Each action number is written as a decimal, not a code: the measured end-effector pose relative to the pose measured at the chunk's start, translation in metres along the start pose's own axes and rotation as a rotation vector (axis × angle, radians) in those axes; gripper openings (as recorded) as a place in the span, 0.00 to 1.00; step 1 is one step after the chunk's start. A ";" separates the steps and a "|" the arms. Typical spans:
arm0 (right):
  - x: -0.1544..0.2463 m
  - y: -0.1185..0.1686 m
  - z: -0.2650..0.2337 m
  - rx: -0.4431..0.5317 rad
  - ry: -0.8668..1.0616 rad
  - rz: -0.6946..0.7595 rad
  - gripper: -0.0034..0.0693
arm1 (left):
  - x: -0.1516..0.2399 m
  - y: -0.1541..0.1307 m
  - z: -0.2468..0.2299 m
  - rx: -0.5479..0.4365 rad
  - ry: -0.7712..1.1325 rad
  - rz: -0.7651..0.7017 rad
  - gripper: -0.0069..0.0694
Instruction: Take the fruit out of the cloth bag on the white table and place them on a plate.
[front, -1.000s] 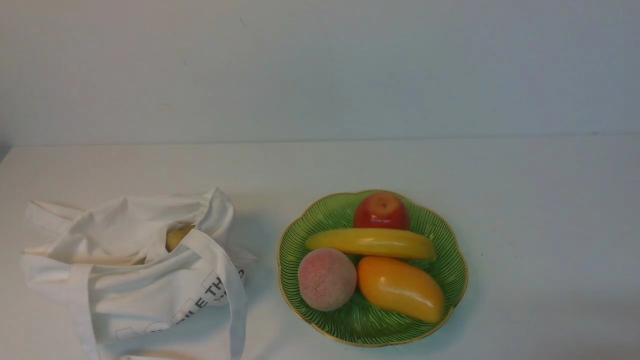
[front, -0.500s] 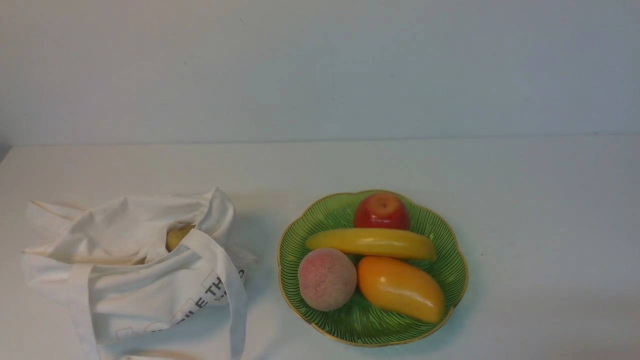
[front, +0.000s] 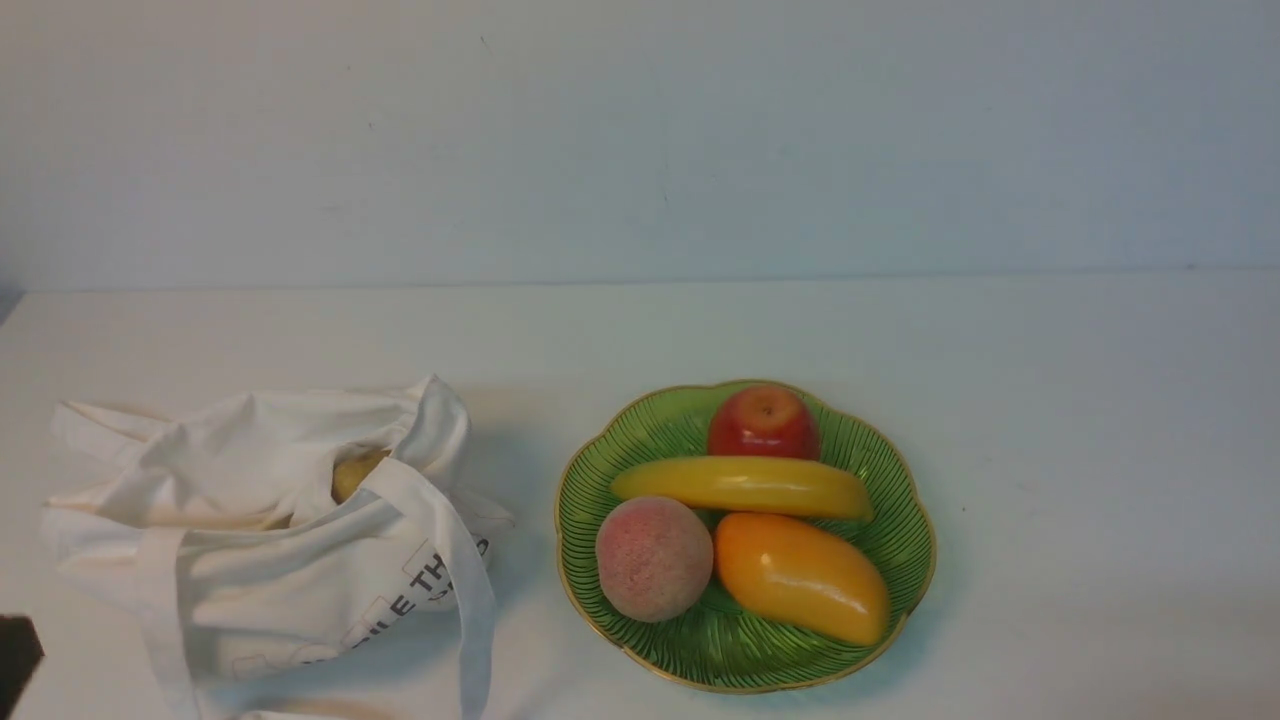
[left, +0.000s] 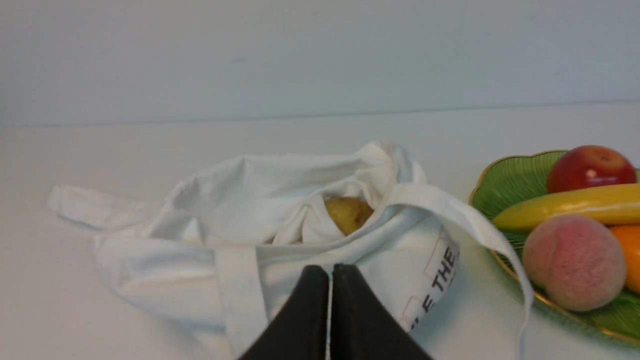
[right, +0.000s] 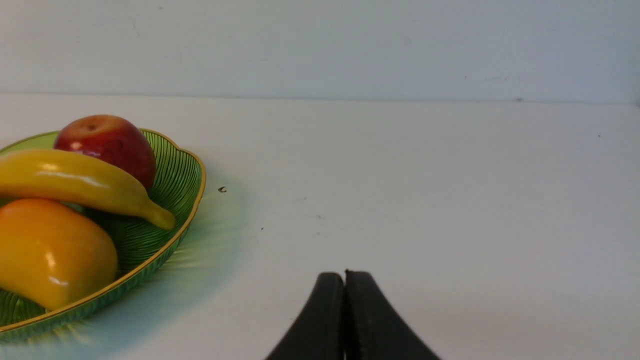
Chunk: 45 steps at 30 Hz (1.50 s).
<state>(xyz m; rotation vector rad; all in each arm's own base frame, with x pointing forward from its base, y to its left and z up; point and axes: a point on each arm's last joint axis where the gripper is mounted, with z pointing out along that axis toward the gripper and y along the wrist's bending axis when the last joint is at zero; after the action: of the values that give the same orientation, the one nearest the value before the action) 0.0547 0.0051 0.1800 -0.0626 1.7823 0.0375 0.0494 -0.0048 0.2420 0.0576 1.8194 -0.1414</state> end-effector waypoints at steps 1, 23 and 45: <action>0.000 0.000 0.000 0.000 0.000 -0.002 0.03 | 0.010 0.001 0.003 -0.010 0.003 0.002 0.08; 0.000 0.000 0.000 -0.001 0.002 -0.009 0.03 | 0.068 0.007 0.020 -0.079 0.062 -0.017 0.08; 0.000 0.000 0.000 -0.001 0.002 -0.009 0.03 | 0.068 0.007 0.020 -0.079 0.062 -0.018 0.08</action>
<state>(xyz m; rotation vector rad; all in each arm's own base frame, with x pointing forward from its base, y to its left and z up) 0.0546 0.0051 0.1801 -0.0713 1.7840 0.0313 0.0522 -0.0024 0.1705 -0.0102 1.8861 -0.0806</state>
